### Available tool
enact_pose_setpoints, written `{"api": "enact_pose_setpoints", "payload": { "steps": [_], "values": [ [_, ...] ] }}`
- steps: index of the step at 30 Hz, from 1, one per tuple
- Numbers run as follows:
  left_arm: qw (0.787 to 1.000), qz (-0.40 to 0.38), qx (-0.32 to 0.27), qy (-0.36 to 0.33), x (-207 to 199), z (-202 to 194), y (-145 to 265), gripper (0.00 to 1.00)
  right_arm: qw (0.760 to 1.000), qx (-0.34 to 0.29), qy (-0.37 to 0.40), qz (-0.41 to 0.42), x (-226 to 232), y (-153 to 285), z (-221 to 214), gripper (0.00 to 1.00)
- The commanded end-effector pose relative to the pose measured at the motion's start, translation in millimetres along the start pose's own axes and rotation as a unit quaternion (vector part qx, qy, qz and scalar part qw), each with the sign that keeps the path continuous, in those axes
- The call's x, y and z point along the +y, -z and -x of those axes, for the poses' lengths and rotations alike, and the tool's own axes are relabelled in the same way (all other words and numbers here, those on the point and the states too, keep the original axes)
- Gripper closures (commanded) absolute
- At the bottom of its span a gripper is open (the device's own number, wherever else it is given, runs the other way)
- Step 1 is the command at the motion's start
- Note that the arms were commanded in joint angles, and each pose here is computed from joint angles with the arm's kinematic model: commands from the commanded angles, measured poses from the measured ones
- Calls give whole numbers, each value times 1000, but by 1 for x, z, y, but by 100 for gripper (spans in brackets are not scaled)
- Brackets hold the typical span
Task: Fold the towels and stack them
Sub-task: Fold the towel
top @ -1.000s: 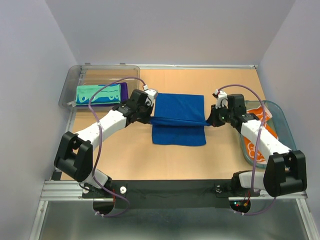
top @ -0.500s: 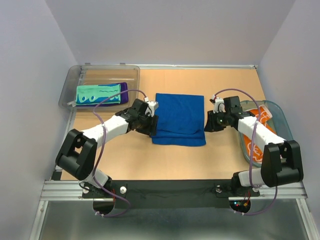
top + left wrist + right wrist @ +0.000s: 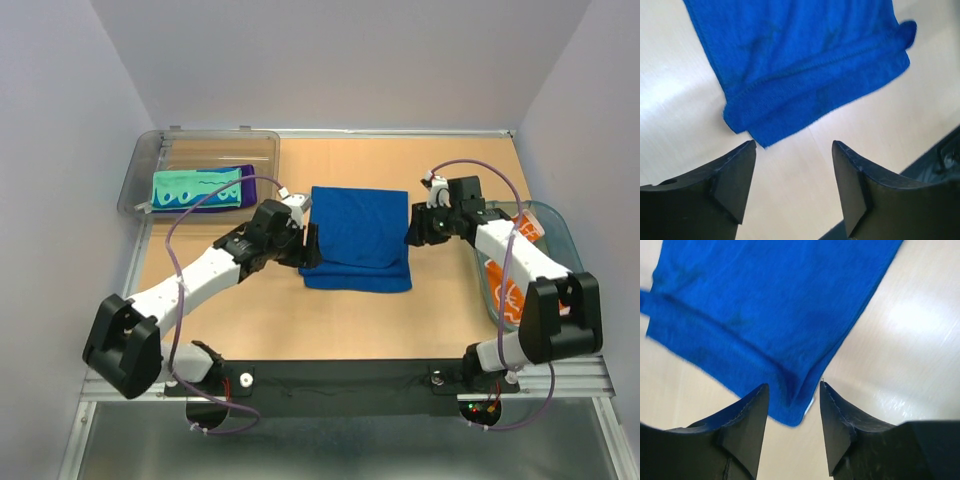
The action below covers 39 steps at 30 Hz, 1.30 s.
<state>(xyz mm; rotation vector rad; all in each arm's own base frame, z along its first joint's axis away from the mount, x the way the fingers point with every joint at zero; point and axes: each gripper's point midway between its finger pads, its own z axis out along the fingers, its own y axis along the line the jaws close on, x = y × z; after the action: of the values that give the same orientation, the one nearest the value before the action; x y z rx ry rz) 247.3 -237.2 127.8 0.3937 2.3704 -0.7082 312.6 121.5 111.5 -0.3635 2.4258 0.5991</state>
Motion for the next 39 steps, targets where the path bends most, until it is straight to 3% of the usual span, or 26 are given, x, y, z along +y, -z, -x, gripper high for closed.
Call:
{"api": "enact_pose_setpoints", "payload": {
  "steps": [1, 3, 8, 14, 19, 27, 32, 39],
  "values": [
    [998, 42, -43, 36, 7, 39, -17, 29, 997, -52, -47, -36, -18, -16, 48, 50],
    [997, 39, -47, 39, 3, 52, -25, 32, 996, -46, -62, -33, -21, -28, 50, 50],
    [993, 82, -33, 81, 20, 43, -42, 32, 996, -33, -83, -26, -15, -34, 38, 51],
    [986, 116, -19, 119, 37, 13, -44, 32, 997, -27, -55, -38, 8, -32, 18, 52],
    [984, 137, -26, 112, 46, 18, -48, 33, 998, -5, -49, -32, 18, -43, 6, 52],
    [982, 142, -68, 102, 37, 81, -71, 37, 986, -18, -89, -137, -23, -68, 32, 51],
    [981, 155, -53, 105, 47, 91, -110, 52, 984, -30, -91, -151, -37, -95, 49, 52],
    [977, 170, -43, 120, 72, 101, -150, 57, 982, -29, -80, -166, -56, -127, 58, 54]
  ]
}}
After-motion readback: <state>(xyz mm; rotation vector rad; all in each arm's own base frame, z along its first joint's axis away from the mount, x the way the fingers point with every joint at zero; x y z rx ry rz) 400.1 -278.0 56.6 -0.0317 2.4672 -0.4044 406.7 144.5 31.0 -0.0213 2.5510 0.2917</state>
